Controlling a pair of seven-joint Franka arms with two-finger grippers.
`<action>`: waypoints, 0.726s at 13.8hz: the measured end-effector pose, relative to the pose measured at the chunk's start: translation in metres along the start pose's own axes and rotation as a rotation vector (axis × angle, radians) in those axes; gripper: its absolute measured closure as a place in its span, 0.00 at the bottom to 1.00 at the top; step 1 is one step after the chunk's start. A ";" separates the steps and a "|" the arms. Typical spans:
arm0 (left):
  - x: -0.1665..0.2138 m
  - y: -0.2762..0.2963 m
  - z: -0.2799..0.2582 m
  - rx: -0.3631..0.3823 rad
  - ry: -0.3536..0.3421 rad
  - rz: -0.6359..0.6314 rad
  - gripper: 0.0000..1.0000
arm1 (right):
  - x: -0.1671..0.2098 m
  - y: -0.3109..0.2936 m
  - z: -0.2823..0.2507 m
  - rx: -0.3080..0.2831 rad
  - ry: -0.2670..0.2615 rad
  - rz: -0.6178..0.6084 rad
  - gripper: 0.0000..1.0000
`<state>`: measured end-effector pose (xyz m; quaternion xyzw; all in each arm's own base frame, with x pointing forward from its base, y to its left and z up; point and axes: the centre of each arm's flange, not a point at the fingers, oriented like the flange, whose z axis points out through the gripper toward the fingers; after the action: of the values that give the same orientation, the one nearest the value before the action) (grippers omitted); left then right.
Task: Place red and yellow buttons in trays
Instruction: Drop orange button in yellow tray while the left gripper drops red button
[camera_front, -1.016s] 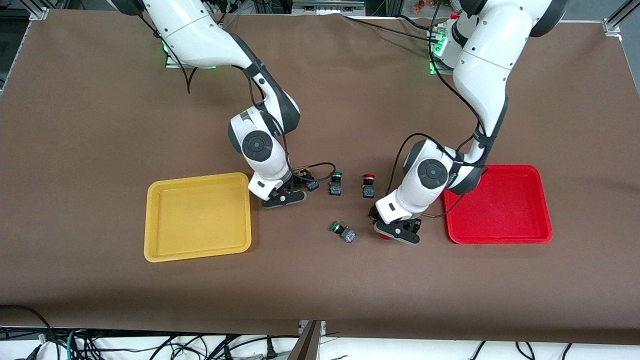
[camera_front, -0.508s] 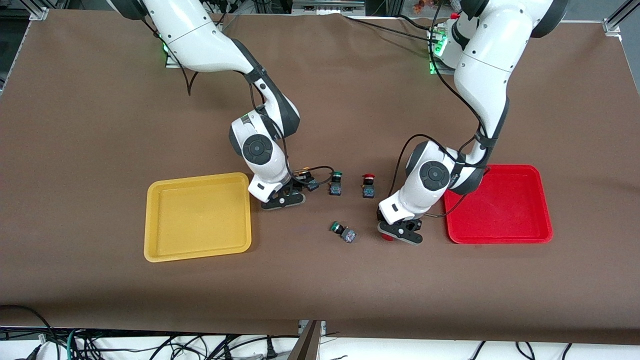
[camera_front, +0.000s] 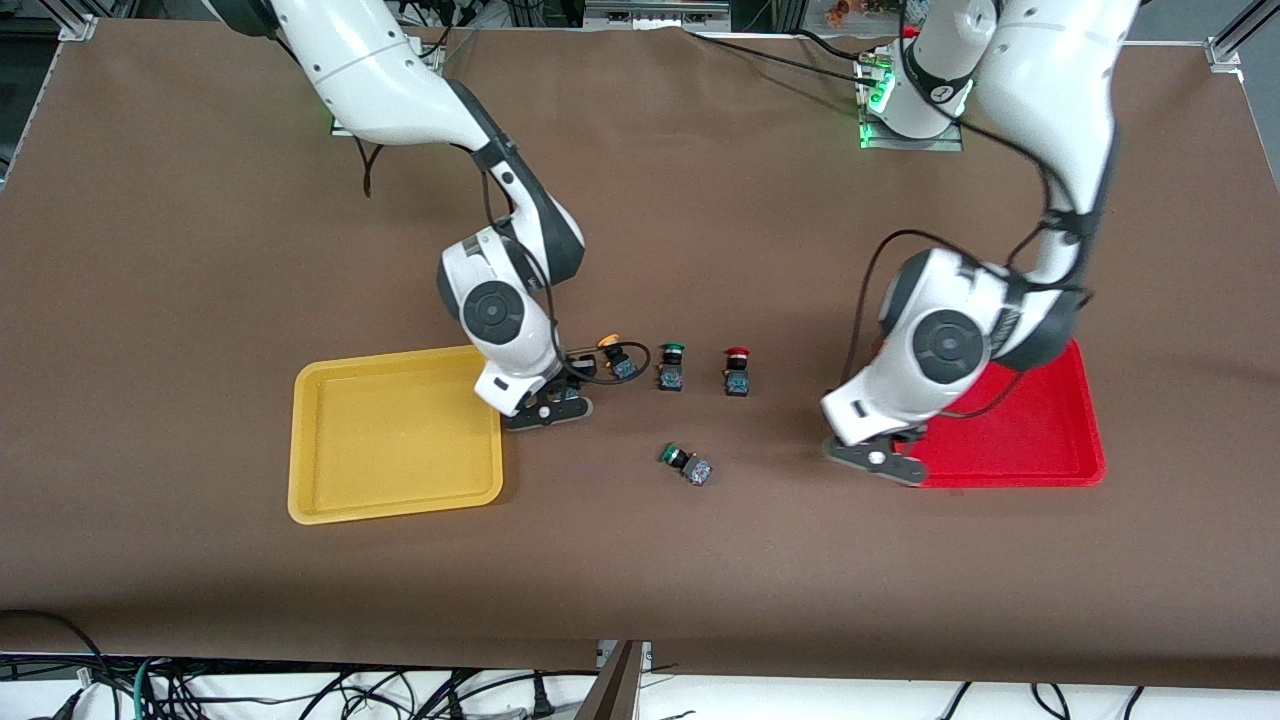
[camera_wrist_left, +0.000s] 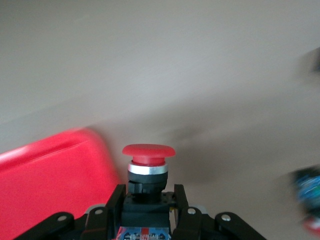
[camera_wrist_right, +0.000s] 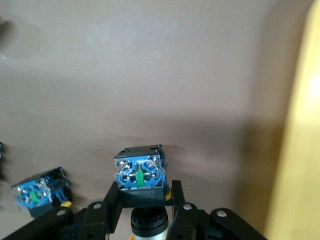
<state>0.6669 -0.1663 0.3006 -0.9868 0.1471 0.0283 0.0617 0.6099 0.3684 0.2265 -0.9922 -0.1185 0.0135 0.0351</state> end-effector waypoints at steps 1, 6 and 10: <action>-0.007 -0.030 0.003 0.038 -0.041 -0.020 0.56 | 0.008 0.024 -0.016 -0.013 0.002 -0.051 0.57; -0.044 -0.147 0.098 0.027 -0.198 -0.142 0.51 | 0.028 0.178 -0.017 -0.060 -0.019 -0.175 0.51; -0.035 -0.119 0.094 0.017 -0.193 -0.106 0.12 | 0.027 0.139 -0.021 -0.012 -0.059 -0.115 0.13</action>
<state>0.6649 -0.0309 0.2230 -0.9853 0.0884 0.1184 0.0852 0.6692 0.2382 0.2370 -0.9832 -0.1763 0.0402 0.0261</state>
